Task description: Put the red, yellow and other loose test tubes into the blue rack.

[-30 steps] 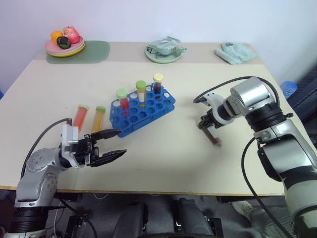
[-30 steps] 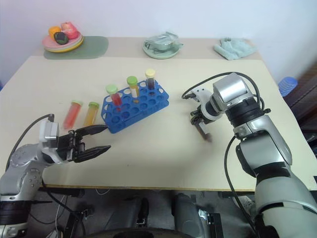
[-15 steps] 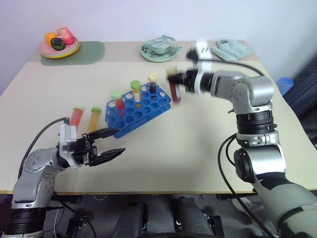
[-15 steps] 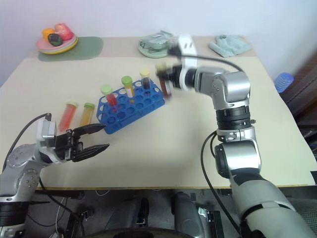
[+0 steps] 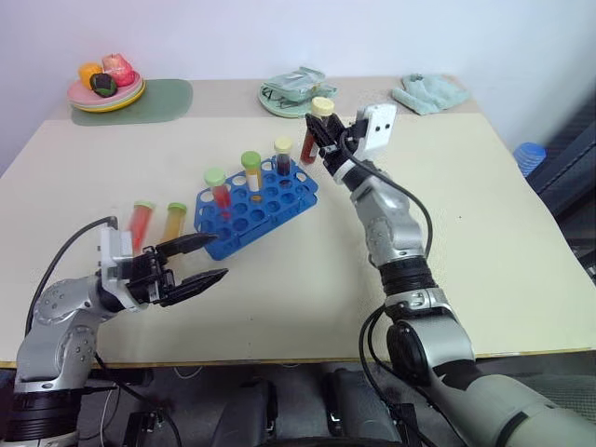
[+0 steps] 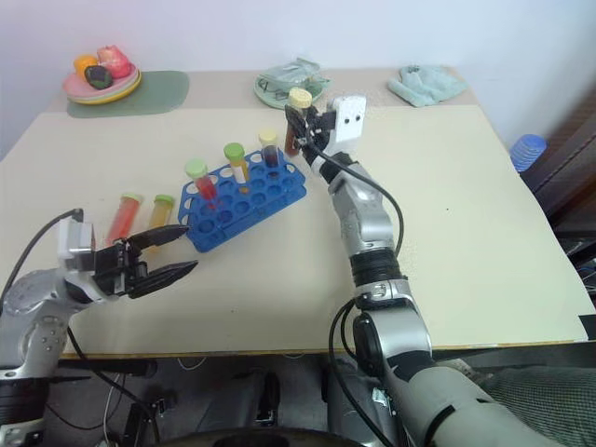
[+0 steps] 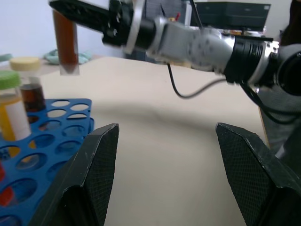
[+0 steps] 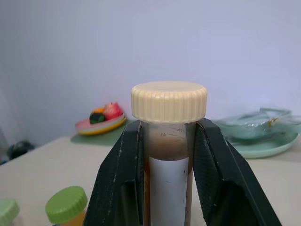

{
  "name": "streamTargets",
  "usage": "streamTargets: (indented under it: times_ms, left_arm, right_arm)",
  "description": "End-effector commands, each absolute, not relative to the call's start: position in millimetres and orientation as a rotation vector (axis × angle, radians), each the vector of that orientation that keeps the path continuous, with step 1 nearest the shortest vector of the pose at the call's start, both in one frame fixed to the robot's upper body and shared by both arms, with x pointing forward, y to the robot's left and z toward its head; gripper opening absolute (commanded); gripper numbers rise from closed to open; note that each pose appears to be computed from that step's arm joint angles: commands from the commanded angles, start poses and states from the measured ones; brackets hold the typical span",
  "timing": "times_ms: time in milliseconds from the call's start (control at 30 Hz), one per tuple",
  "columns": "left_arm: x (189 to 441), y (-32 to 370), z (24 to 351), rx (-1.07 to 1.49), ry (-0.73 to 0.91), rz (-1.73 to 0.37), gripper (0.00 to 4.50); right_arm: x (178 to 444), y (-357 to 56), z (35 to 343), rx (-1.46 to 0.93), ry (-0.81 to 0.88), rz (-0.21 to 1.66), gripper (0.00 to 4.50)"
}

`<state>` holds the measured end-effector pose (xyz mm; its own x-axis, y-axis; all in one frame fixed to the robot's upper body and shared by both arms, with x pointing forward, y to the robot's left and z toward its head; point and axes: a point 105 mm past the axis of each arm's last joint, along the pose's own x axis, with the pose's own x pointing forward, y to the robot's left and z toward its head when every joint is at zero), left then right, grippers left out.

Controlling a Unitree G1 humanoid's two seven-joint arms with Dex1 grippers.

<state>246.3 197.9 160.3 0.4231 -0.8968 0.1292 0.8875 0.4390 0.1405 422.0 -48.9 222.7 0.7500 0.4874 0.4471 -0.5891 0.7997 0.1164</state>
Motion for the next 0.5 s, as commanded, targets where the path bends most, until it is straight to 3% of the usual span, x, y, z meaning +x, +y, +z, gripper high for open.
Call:
streamTargets:
  times_ms: [33,500]
  left_arm:
    - [243.6,206.0,168.8,0.072,-0.224,-1.074,3.36]
    - [253.9,219.2,165.0,0.079,-0.263,-0.878,3.36]
  right_arm:
    - [419.6,-42.6,231.3,0.264,-0.499,0.622,0.8]
    - [417.3,-35.3,184.6,0.215,-0.437,0.668,0.8]
